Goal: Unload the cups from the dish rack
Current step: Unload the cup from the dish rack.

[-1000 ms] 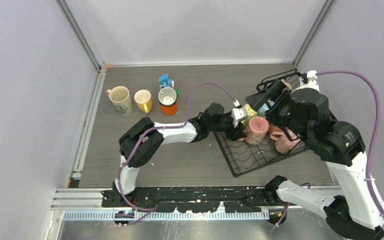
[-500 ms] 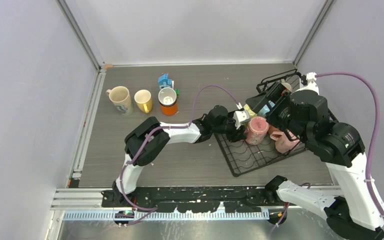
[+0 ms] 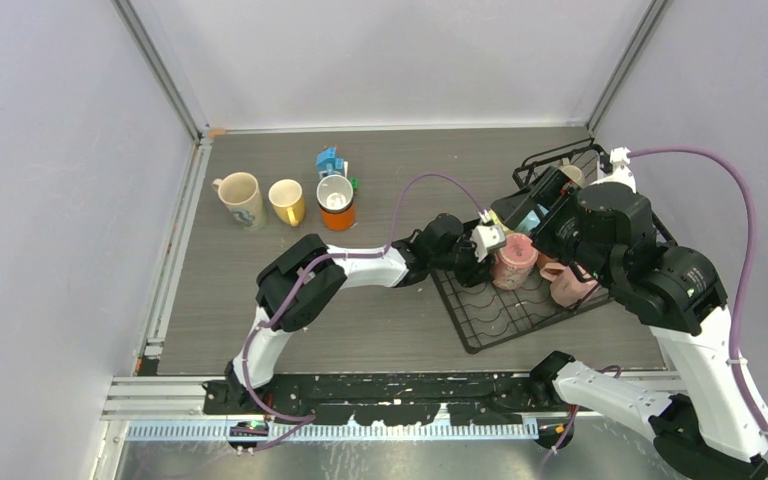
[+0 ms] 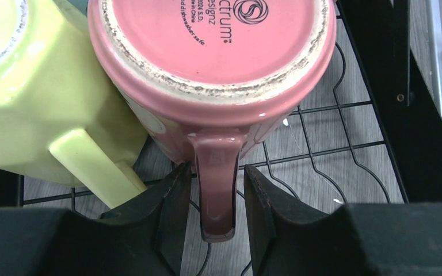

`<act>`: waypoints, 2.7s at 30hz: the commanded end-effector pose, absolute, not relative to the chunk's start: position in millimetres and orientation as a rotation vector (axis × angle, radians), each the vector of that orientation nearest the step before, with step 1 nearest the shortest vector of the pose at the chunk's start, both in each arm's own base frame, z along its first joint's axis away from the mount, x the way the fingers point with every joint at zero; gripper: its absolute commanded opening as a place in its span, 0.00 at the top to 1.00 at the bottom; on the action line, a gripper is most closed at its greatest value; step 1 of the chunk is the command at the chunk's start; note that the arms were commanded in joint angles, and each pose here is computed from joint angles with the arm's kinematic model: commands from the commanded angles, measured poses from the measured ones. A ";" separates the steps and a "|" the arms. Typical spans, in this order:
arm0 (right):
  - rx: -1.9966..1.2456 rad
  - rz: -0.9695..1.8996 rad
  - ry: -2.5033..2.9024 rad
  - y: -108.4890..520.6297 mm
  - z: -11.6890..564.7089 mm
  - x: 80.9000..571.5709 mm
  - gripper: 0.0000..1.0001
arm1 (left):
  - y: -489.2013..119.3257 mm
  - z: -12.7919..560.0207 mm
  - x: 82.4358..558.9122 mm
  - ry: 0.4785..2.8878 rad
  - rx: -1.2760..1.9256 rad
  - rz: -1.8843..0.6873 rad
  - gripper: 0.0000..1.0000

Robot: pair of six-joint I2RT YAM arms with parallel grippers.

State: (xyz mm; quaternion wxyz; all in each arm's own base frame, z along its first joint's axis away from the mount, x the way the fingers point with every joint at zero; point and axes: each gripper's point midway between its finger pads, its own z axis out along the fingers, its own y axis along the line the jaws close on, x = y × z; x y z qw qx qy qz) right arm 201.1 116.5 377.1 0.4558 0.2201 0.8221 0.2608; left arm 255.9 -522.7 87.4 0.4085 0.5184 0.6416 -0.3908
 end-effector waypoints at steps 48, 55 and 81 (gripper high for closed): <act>0.542 0.656 2.004 122.1 371.1 209.3 0.00 | -500.9 186.4 229.3 1.512 1.085 -1.041 1.00; 0.528 0.669 1.991 123.7 376.5 210.0 0.00 | -485.5 211.9 226.8 1.504 1.017 -1.041 1.00; 0.271 0.899 1.813 172.5 430.8 231.5 0.00 | -364.4 311.1 285.0 1.613 0.694 -0.916 1.00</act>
